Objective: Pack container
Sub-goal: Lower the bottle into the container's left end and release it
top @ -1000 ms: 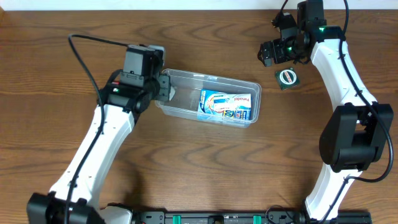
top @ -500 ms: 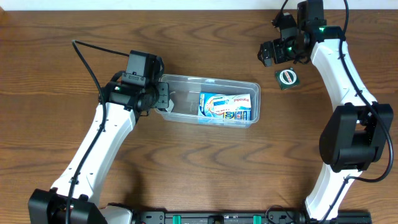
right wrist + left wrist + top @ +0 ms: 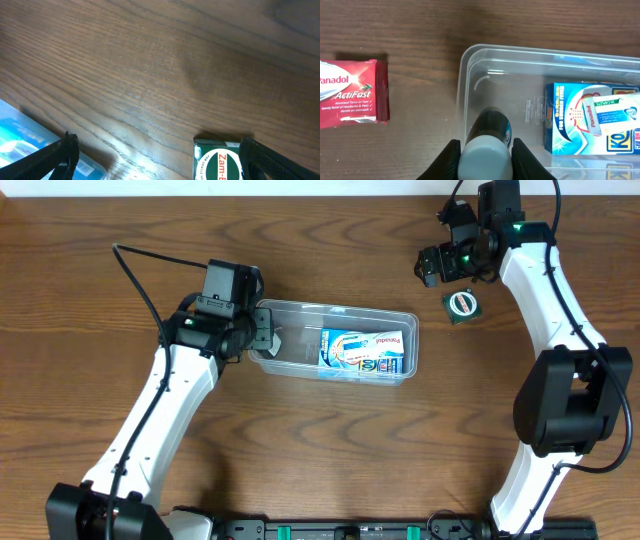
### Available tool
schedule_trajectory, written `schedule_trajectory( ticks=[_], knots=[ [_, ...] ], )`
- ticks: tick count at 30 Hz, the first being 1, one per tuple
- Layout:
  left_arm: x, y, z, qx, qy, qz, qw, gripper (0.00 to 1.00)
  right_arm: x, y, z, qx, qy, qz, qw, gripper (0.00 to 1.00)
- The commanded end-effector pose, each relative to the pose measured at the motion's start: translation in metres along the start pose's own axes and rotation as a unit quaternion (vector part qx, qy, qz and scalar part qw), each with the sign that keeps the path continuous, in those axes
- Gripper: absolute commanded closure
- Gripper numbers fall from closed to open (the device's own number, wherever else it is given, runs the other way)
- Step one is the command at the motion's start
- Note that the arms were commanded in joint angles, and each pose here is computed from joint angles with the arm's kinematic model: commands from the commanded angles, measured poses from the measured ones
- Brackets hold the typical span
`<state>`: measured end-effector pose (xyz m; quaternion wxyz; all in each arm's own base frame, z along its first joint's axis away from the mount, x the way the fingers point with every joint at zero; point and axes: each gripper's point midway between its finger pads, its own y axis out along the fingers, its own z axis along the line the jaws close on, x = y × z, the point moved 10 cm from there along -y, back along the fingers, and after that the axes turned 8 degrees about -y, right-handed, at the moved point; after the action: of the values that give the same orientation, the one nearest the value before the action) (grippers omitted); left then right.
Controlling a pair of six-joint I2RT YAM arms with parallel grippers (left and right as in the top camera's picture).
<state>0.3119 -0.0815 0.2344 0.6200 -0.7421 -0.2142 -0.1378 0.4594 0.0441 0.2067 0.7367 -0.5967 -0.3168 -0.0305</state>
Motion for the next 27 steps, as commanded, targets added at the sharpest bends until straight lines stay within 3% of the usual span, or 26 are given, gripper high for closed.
schedule_trajectory(
  ticks=[1,9,27],
  knots=[
    [0.009,0.001,-0.004,0.017,-0.003,-0.014,1.0,0.93,0.003,-0.002,-0.001,0.002,0.005,-0.006,1.0,0.01],
    [0.006,0.008,-0.016,0.051,0.045,-0.027,0.997,0.93,0.003,-0.002,-0.001,0.002,0.005,-0.006,1.0,0.01],
    [0.004,0.025,-0.017,0.071,0.051,-0.025,0.996,0.94,0.003,-0.002,-0.001,0.002,0.005,-0.006,1.0,0.01]
  ],
)
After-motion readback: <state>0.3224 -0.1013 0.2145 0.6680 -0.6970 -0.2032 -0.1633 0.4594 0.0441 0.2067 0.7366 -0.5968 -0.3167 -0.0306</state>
